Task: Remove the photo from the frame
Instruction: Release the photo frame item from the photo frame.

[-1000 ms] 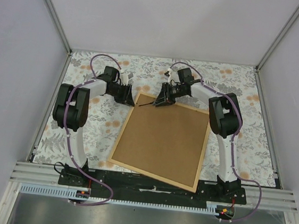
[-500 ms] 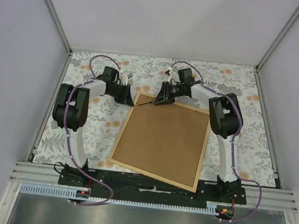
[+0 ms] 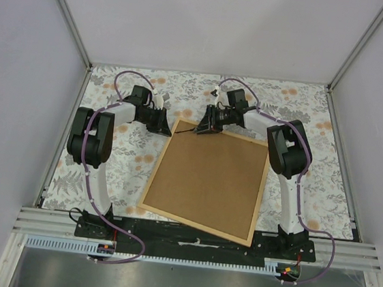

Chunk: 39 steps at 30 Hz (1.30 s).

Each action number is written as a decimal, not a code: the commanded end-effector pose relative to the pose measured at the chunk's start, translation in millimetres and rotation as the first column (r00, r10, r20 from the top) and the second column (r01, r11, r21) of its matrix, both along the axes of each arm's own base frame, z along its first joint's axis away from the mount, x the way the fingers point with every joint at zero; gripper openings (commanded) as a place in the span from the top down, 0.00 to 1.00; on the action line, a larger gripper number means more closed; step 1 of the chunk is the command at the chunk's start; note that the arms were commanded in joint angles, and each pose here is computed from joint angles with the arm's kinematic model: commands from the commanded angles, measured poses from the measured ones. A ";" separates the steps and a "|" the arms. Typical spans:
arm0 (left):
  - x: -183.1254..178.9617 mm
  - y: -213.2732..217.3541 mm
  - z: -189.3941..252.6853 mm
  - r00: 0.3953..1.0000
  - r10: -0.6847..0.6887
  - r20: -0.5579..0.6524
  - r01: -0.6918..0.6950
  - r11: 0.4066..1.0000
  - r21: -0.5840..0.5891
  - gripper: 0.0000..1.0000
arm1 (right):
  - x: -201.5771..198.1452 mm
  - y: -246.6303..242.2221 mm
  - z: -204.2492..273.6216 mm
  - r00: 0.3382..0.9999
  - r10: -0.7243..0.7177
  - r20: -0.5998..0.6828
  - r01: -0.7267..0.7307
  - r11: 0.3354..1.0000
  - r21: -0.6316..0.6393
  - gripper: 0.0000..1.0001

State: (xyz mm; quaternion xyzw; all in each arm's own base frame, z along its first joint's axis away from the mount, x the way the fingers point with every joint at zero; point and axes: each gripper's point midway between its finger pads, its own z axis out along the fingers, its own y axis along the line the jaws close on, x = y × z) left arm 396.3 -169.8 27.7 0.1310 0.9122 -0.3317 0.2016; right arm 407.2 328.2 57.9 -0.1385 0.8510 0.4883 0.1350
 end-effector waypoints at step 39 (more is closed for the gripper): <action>-17.7 -24.0 -7.1 0.997 -0.056 -0.043 0.055 0.998 -0.026 0.94 | -18.6 108.4 68.3 0.950 0.151 0.275 -0.102 0.977 -0.185 1.00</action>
